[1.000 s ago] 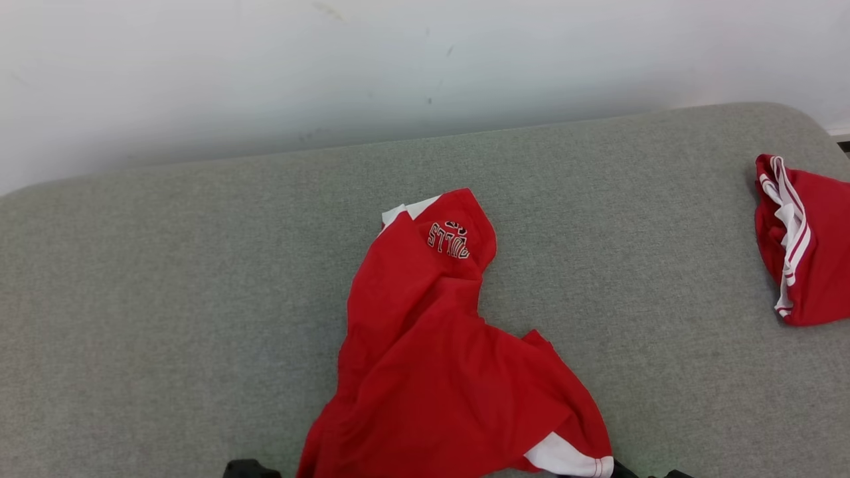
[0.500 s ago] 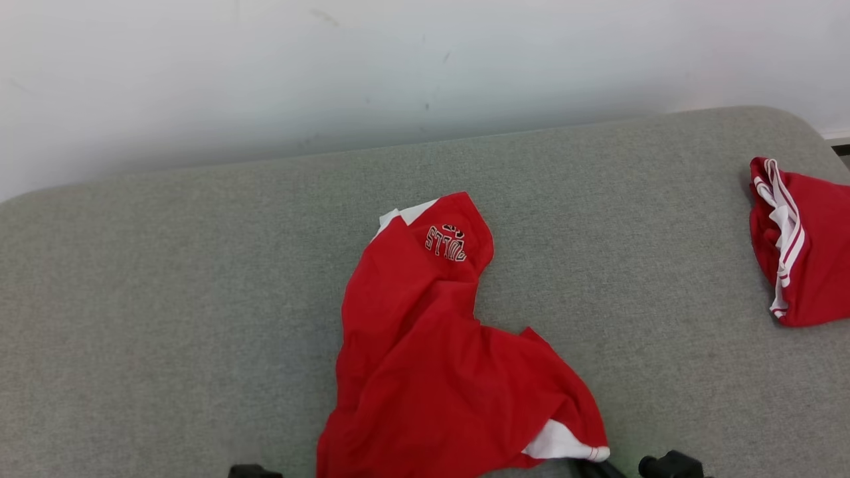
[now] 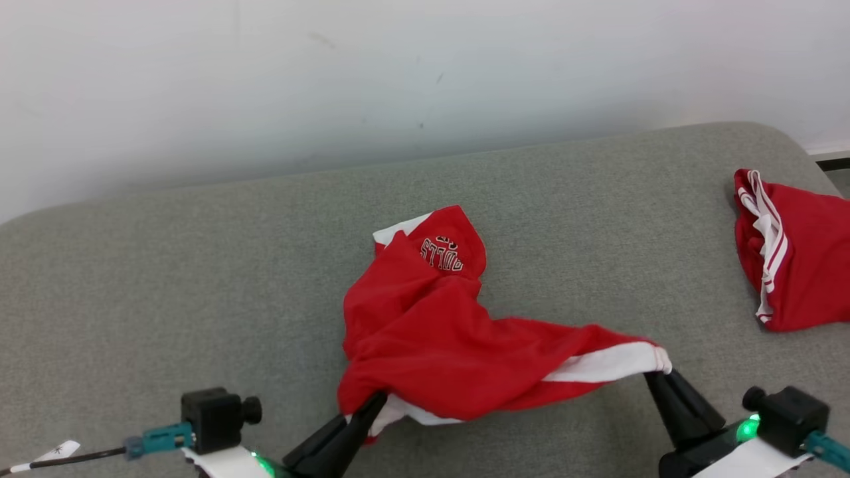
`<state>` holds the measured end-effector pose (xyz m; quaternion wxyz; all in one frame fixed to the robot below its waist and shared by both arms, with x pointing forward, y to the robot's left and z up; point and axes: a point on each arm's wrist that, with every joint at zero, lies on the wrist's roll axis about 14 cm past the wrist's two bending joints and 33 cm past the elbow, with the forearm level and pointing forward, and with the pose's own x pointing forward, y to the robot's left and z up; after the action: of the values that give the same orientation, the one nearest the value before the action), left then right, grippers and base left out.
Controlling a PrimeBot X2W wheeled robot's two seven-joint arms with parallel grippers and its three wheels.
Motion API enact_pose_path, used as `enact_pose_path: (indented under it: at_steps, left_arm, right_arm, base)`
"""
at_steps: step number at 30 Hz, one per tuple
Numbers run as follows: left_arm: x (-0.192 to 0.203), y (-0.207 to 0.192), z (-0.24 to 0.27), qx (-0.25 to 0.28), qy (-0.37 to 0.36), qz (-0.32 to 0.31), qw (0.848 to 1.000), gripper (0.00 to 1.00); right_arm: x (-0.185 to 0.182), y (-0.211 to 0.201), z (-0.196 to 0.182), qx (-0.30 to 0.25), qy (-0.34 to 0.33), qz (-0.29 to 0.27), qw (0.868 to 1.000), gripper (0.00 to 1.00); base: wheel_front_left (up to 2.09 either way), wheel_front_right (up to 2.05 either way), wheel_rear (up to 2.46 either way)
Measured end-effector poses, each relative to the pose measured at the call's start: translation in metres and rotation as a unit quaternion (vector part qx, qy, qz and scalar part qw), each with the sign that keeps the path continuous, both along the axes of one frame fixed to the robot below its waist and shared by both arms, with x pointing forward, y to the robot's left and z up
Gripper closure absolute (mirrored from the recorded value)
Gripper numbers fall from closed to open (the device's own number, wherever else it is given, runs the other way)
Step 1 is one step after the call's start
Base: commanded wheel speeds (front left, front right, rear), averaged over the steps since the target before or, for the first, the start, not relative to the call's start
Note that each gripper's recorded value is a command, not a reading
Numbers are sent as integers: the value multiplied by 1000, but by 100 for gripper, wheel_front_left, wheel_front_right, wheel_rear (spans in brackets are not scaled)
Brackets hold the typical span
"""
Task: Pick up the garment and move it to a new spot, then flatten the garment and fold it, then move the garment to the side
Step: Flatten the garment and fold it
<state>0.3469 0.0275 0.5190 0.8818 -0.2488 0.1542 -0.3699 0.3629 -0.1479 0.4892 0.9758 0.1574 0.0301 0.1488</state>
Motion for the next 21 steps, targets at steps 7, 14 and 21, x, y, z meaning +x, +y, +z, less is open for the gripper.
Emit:
enact_pose_path:
  at_steps: [7, 14, 21]
  left_arm:
    - [-8, -21, 67, -85, -61, -26, 994, 100]
    - [-19, -25, 136, -136, -145, -36, 979, 100]
    - [-37, -26, 185, -163, -195, -66, 965, 100]
  right_arm:
    - [-6, -13, 63, 27, -73, 5, 997, 100]
    - [-25, -30, 136, 36, -158, 11, 987, 100]
    - [-52, -46, 206, 48, -238, 17, 970, 100]
  base:
    - [0, 0, 0]
    - [0, 0, 0]
    - [0, 0, 0]
